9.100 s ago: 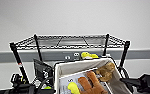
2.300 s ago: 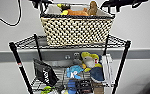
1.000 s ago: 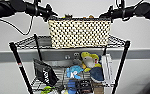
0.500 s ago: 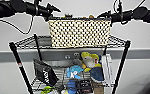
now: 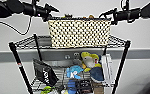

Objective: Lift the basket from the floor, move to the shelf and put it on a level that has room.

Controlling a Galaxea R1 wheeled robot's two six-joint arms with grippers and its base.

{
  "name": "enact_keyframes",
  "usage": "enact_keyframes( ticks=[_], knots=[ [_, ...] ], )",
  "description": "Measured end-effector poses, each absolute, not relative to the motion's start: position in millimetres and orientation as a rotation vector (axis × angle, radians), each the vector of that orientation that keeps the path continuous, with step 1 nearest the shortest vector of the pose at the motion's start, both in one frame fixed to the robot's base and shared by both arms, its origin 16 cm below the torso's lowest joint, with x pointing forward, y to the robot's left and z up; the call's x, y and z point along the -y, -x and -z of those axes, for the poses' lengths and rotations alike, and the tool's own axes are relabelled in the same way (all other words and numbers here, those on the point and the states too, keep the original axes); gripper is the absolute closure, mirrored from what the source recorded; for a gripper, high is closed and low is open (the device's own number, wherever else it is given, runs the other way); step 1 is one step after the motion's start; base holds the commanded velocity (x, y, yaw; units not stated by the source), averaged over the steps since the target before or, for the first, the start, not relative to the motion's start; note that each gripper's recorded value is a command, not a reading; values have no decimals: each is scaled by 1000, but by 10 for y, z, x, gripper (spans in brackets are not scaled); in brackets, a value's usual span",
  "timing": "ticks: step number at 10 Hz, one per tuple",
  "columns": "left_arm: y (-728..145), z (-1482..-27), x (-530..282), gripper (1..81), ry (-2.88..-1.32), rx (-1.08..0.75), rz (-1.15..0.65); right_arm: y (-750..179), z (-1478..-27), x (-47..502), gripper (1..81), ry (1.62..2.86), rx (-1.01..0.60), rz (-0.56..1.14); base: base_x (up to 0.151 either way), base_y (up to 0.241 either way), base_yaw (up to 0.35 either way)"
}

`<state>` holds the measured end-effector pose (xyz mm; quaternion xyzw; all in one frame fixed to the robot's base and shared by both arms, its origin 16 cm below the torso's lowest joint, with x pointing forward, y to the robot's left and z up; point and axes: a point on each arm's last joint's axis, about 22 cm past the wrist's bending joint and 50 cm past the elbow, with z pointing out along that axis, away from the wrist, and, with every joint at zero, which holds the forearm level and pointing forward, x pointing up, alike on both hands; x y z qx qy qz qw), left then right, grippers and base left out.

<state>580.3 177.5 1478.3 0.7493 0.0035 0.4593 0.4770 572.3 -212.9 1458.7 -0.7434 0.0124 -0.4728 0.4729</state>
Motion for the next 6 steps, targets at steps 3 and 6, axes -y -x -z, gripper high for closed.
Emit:
enact_keyframes(
  ticks=[3, 6],
  knots=[
    [-5632, -14617, -2257, 10, -1896, -53, -1123, -5450, -14756, 2515, 10, 1789, -39, 1207, 0, 0, 0],
    [-5323, -14768, -2749, 10, -1866, -79, -1189, -5166, -14753, 2828, 10, 1771, -53, 1224, 0, 0, 0]
  ],
)
